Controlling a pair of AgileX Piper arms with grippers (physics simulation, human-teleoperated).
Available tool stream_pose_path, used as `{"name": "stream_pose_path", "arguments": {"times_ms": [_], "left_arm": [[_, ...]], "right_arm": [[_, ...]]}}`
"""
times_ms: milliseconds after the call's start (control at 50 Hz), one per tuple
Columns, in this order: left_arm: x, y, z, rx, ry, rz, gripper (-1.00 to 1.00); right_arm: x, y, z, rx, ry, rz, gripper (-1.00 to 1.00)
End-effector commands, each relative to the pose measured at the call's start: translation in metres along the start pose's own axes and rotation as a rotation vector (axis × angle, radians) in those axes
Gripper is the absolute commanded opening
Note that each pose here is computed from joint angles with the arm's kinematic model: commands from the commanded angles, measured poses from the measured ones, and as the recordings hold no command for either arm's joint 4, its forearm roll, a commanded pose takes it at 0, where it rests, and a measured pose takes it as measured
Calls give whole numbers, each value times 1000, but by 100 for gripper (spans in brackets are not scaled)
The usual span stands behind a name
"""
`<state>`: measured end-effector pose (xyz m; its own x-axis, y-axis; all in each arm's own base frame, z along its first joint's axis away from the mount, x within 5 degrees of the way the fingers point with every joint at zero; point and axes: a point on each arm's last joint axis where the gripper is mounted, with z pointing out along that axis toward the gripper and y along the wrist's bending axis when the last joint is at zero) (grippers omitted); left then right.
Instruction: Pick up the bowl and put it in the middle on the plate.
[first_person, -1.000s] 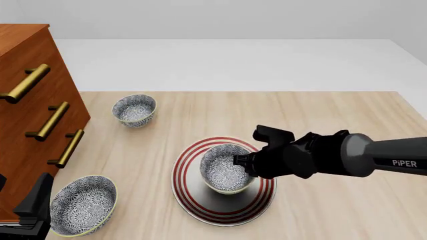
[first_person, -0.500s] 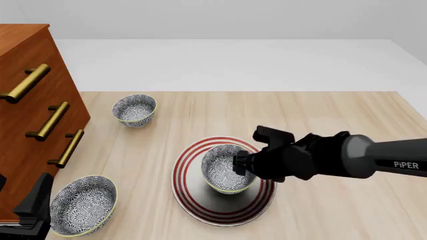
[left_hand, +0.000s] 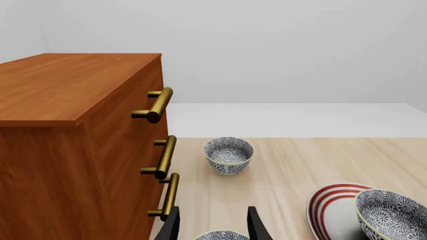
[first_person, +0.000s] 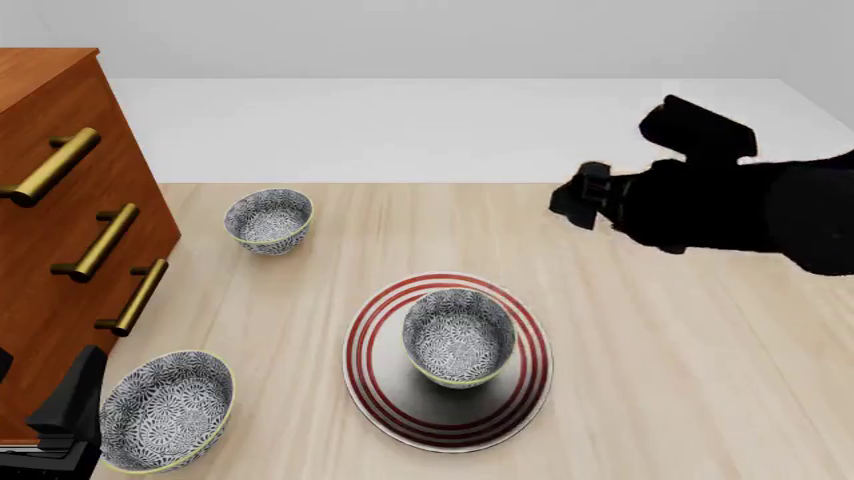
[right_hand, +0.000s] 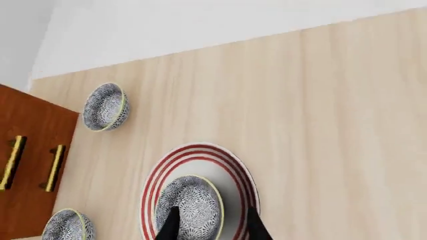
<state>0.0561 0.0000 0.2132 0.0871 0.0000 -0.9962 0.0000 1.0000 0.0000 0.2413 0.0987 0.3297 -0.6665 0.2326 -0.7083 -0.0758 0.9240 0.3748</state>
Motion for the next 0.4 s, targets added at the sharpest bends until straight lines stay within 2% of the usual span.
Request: {"name": "stream_pose_path", "arguments": {"times_ms": [20, 60, 160, 180, 200, 220, 240, 280, 300, 320, 340, 360, 400], "left_arm": [[0, 0, 0, 0, 0, 0, 100], [0, 0, 0, 0, 0, 0, 100], [0, 0, 0, 0, 0, 0, 100], [0, 0, 0, 0, 0, 0, 100], [0, 0, 0, 0, 0, 0, 100], [0, 0, 0, 0, 0, 0, 100], [0, 0, 0, 0, 0, 0, 100], [0, 0, 0, 0, 0, 0, 100], [0, 0, 0, 0, 0, 0, 100], [0, 0, 0, 0, 0, 0, 100], [0, 0, 0, 0, 0, 0, 100], [0, 0, 0, 0, 0, 0, 100], [0, 0, 0, 0, 0, 0, 100]], "right_arm": [[-40, 4, -166, -67, -349, -48, 100], [-38, 8, -201, -109, -433, -86, 100], [-22, 7, -263, -168, -562, -144, 100], [-20, 6, -267, -170, -570, -138, 100], [-14, 3, -282, -174, -611, -137, 100], [-9, 2, -292, -174, -644, -163, 100], [-2, -2, -300, -157, -668, -162, 100], [9, -5, -309, -175, -698, -150, 100], [16, -8, -316, -163, -723, -175, 100], [26, -10, -326, -130, -771, -174, 100], [34, -13, -334, -117, -807, -209, 100], [37, -13, -334, -107, -808, -219, 100], [48, -17, -334, -86, -829, -196, 100]]}}
